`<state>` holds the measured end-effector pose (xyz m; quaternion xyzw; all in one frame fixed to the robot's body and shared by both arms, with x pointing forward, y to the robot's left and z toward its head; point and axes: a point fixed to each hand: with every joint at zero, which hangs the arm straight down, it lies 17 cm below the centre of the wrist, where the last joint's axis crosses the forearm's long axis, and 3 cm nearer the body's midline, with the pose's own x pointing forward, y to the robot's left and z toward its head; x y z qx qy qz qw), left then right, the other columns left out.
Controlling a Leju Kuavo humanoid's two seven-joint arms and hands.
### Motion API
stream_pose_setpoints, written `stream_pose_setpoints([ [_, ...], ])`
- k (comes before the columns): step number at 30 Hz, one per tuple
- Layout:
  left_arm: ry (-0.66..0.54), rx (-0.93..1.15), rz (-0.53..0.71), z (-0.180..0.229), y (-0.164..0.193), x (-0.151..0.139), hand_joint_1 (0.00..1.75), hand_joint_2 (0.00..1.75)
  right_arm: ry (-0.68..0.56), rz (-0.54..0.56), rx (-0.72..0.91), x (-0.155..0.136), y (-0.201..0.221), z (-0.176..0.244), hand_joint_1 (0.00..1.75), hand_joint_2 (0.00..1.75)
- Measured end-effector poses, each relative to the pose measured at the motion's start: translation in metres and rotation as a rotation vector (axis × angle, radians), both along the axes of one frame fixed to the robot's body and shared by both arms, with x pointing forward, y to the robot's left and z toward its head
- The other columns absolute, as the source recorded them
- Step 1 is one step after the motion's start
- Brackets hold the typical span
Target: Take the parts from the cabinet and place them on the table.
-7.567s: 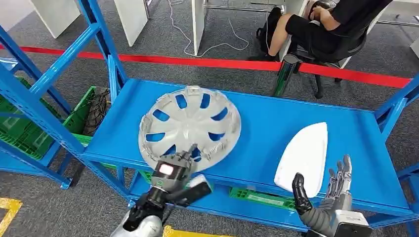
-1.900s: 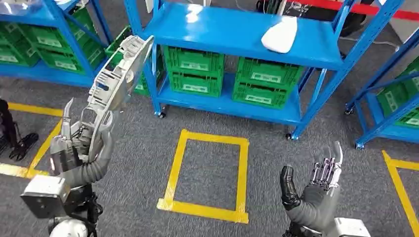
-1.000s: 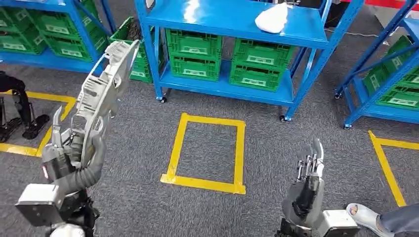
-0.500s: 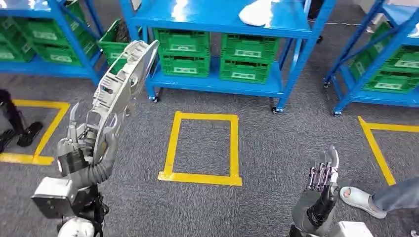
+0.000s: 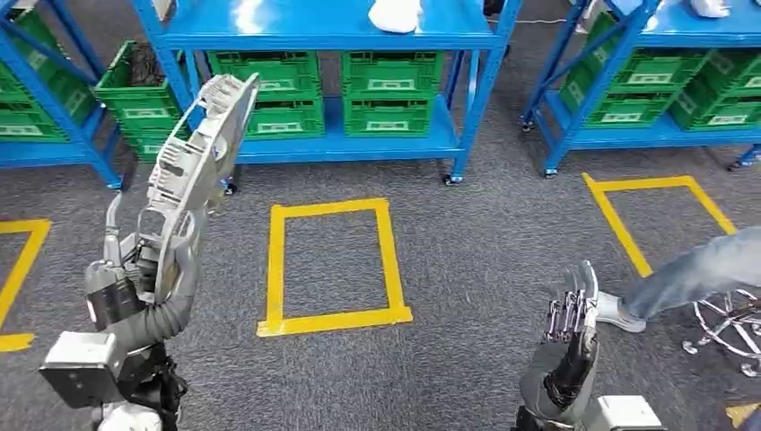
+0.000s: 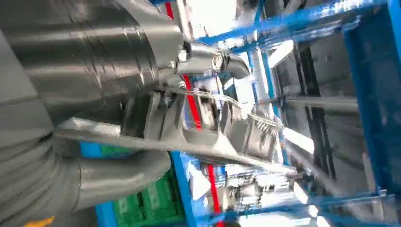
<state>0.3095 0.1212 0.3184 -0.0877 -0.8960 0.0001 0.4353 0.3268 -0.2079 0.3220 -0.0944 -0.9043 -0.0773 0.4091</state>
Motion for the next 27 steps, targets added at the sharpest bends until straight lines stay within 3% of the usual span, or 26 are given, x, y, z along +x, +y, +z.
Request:
stream_pose_setpoints([
  [27,0.015,-0.031,0.013,-0.0038,0.0064,0.0024,1.75,1.75,0.009,0.011,-0.006,-0.0024,0.0036,-0.0024,0.00,0.00],
])
